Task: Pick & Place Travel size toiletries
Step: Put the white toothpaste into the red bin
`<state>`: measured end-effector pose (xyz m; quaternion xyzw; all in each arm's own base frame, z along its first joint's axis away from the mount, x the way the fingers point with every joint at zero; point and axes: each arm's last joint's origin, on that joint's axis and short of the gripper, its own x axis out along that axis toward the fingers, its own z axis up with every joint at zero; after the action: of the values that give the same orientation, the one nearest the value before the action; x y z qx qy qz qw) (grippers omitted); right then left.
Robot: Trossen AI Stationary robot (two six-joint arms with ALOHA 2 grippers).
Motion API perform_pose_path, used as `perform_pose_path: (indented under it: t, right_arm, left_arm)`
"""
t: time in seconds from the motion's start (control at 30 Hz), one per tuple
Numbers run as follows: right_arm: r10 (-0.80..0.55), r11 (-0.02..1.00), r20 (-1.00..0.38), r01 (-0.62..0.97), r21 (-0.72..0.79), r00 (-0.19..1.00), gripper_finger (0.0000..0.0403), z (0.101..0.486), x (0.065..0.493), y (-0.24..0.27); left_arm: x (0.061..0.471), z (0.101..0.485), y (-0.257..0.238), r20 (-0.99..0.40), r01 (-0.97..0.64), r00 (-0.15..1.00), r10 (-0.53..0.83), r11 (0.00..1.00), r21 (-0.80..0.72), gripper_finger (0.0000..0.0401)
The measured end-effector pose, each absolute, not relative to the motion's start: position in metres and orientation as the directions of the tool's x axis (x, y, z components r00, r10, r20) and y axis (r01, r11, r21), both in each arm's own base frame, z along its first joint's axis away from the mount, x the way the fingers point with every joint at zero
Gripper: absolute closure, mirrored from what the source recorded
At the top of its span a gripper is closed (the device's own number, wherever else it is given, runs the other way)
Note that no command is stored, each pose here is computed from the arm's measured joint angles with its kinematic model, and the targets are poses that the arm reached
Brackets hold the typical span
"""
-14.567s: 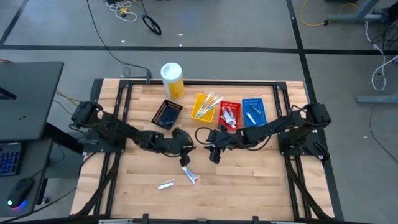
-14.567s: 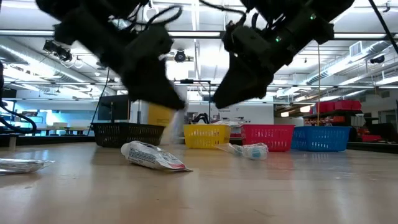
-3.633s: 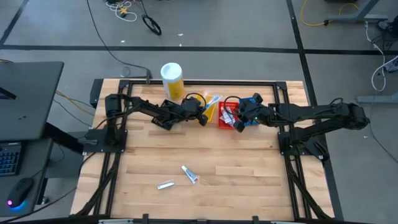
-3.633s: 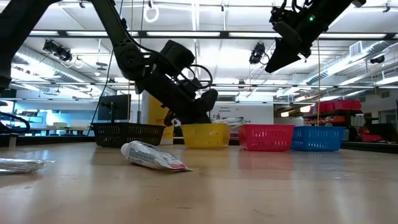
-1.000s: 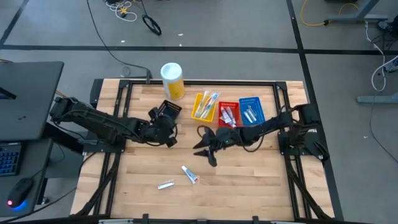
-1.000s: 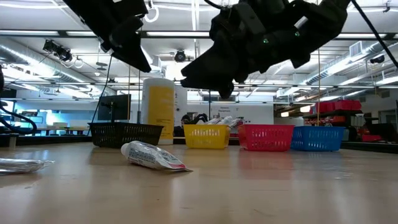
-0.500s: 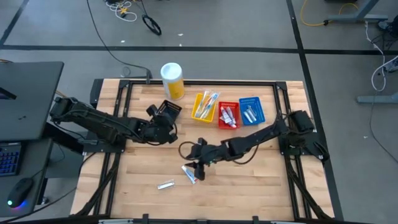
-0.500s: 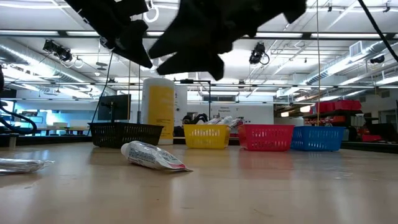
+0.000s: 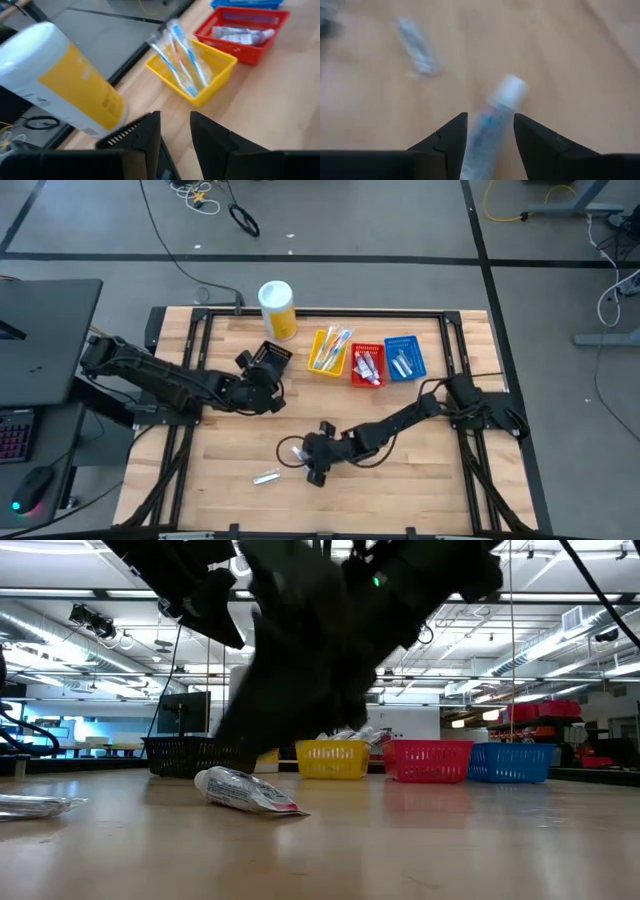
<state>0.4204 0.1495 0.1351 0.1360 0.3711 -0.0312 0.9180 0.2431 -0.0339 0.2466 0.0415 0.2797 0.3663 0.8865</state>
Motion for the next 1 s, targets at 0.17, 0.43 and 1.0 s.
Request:
perform_pose_path:
  t: [0.17, 0.43, 1.0]
  right_arm:
    - [-0.080, 0.959, -0.711, 0.249, 0.137, 0.699, 0.0231, 0.118, 0.418, 0.152]
    - [-0.063, 0.960, -0.690, 0.233, 0.156, 0.721, 0.0231, 0.118, 0.418, 0.158]
    - [-0.064, 0.951, -0.638, 0.240, 0.194, 0.767, 0.0231, 0.123, 0.422, 0.160]
  left_arm:
    - [0.242, 0.246, -0.040, -0.488, -0.604, 0.600, 0.634, 0.759, 0.244, 0.0287]
    - [0.241, 0.245, -0.043, -0.490, -0.603, 0.603, 0.629, 0.762, 0.236, 0.0287]
    - [0.241, 0.245, -0.042, -0.489, -0.604, 0.599, 0.634, 0.759, 0.243, 0.0287]
